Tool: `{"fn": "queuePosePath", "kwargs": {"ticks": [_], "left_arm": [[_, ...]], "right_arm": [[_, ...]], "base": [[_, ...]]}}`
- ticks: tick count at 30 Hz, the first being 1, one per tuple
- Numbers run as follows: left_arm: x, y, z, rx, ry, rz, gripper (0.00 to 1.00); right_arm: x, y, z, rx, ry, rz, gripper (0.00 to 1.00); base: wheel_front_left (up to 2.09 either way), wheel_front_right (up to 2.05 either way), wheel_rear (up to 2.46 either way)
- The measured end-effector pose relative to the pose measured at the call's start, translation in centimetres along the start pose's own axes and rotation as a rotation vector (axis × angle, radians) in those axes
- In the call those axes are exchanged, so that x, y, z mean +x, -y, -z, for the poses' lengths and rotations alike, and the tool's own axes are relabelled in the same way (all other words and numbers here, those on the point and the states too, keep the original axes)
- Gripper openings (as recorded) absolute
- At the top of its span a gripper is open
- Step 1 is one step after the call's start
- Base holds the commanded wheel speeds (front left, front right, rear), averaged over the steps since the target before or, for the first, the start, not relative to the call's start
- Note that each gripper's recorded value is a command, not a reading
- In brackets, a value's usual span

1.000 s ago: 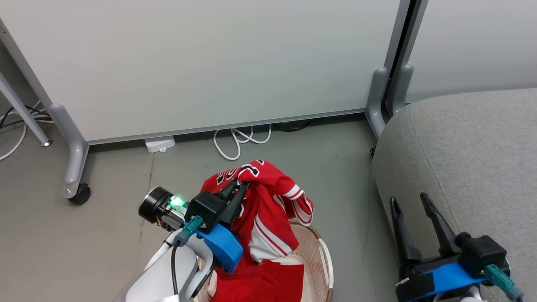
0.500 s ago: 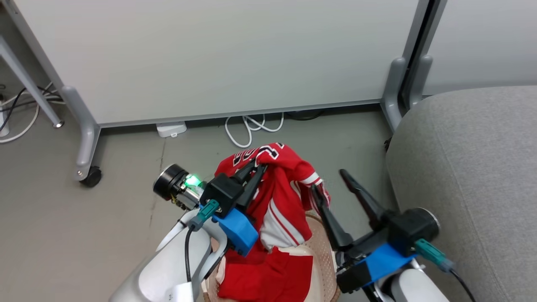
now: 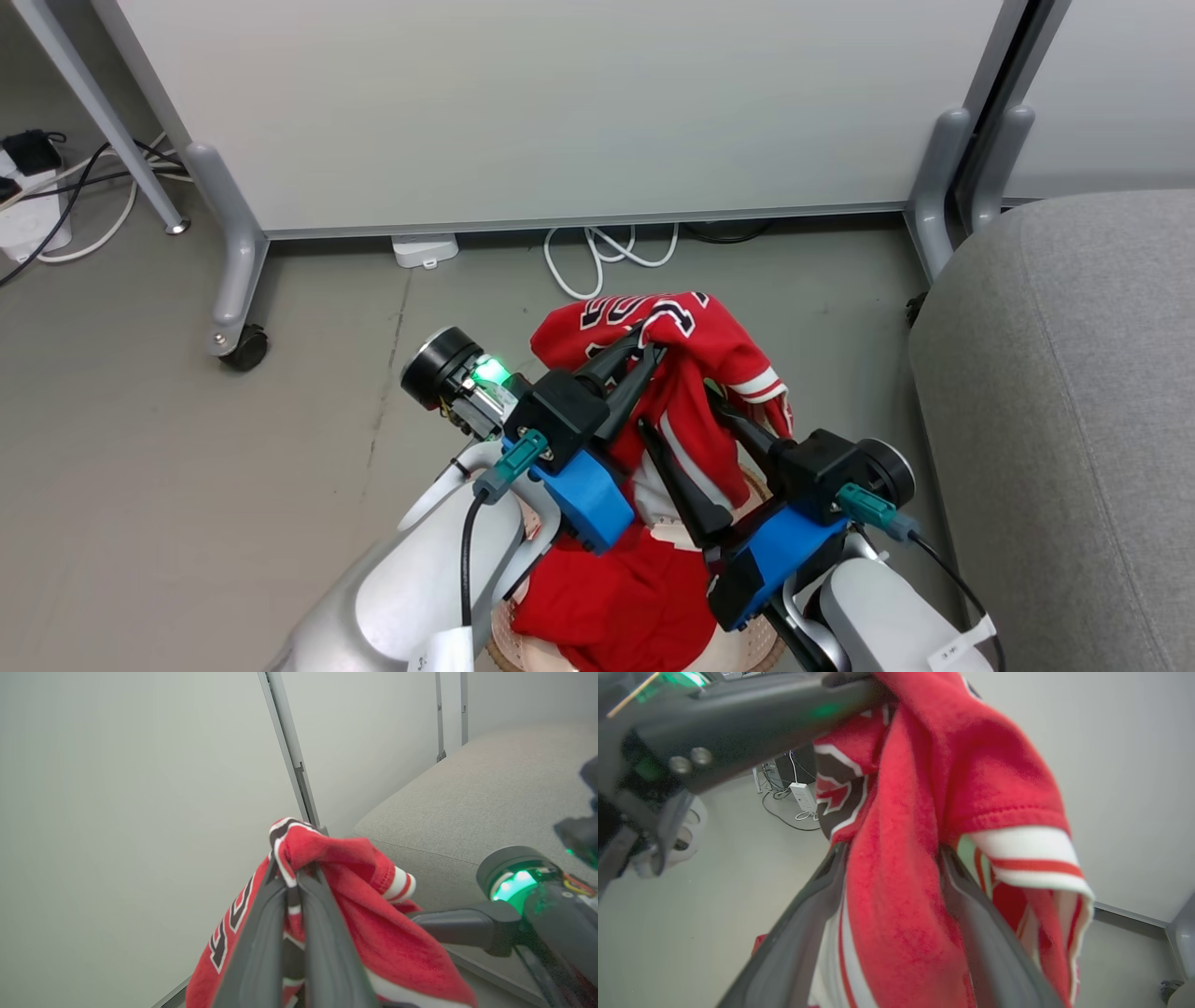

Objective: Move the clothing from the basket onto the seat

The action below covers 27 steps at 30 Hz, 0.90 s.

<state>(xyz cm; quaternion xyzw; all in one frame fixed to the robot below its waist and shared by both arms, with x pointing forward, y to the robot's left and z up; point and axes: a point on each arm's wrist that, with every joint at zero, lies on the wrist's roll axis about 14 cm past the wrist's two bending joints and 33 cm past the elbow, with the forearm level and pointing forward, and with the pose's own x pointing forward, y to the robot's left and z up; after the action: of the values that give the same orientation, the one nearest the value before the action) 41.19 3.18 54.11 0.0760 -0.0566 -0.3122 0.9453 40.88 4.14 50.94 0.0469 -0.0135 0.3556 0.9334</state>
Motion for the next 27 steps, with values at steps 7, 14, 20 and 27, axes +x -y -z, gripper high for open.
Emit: {"fn": "queuePosePath", "kwargs": {"ticks": [7, 14, 20, 27], "left_arm": [[0.05, 0.20, -0.04, -0.005, 0.003, 0.007, 0.00], [0.13, 0.27, -0.17, -0.002, 0.005, 0.011, 0.00], [0.16, 0.18, -0.35, 0.002, 0.009, 0.009, 0.00], [0.10, 0.07, -0.41, 0.002, 0.010, 0.006, 0.00]], "right_arm": [[0.86, 0.14, 0.48, 0.002, -0.025, -0.011, 0.00], [0.65, 0.37, 0.34, 0.002, -0.023, -0.002, 0.00], [0.57, 0.42, 0.14, -0.001, -0.019, 0.001, 0.00], [0.58, 0.30, -0.14, 0.002, -0.010, -0.001, 0.00]], "base": [[0.00, 0.00, 0.00], [0.00, 0.00, 0.00], [0.00, 0.00, 0.00], [0.00, 0.00, 0.00]]}}
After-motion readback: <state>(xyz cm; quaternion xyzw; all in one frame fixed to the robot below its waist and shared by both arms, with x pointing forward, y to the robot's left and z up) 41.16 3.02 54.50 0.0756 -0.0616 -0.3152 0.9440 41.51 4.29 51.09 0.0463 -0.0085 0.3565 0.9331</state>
